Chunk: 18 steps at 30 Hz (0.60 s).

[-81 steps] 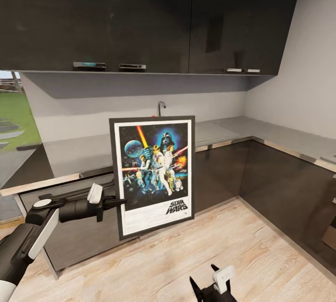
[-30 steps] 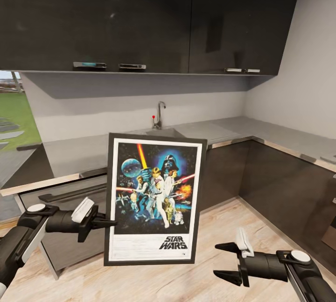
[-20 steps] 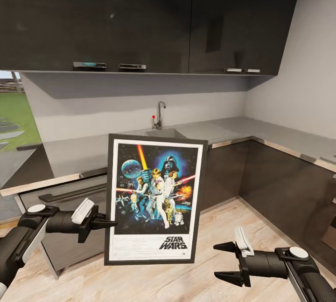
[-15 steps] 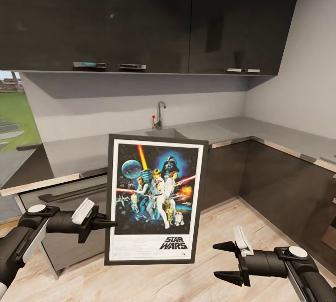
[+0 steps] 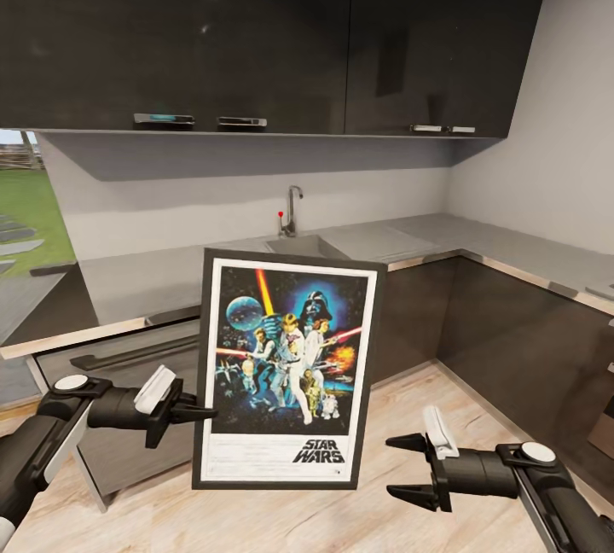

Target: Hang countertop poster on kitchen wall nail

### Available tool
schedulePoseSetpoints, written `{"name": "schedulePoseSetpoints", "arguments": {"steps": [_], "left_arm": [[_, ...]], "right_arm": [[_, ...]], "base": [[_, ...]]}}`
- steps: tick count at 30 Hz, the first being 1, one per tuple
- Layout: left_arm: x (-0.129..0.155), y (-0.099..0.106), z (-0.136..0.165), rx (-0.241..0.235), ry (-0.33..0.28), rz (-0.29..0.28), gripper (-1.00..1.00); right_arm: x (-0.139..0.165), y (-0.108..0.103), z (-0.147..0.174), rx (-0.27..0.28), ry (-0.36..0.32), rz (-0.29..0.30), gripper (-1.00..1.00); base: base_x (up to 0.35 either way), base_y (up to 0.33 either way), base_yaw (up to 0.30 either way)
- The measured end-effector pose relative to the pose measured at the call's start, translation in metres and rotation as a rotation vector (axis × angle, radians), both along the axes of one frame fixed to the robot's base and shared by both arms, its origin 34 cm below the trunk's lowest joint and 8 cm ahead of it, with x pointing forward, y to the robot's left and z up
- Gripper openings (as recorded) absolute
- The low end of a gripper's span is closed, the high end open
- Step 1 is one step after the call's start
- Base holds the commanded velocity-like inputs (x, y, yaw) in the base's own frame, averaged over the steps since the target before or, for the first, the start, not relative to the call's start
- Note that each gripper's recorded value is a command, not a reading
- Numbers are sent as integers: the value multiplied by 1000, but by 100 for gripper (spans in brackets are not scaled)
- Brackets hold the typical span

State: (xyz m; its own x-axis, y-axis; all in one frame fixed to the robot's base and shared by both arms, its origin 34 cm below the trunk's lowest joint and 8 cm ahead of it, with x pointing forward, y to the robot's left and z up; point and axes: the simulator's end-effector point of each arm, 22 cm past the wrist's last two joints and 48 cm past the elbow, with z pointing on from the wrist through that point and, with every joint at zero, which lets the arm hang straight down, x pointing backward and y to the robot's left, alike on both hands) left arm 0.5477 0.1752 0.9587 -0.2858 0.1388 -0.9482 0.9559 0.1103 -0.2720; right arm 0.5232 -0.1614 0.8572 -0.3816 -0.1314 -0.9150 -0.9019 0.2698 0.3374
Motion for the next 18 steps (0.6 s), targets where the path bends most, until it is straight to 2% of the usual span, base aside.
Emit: {"name": "schedulePoseSetpoints", "arguments": {"steps": [10, 18], "left_arm": [[-5, -7, -5, 10, 10, -24, -100], [-6, -9, -7, 12, -5, -34, -100]], "right_arm": [[0, 9, -1, 21, 9, 5, 100], [-6, 21, -4, 19, 17, 38, 100]], "base": [[0, 0, 0], [0, 0, 0]]}}
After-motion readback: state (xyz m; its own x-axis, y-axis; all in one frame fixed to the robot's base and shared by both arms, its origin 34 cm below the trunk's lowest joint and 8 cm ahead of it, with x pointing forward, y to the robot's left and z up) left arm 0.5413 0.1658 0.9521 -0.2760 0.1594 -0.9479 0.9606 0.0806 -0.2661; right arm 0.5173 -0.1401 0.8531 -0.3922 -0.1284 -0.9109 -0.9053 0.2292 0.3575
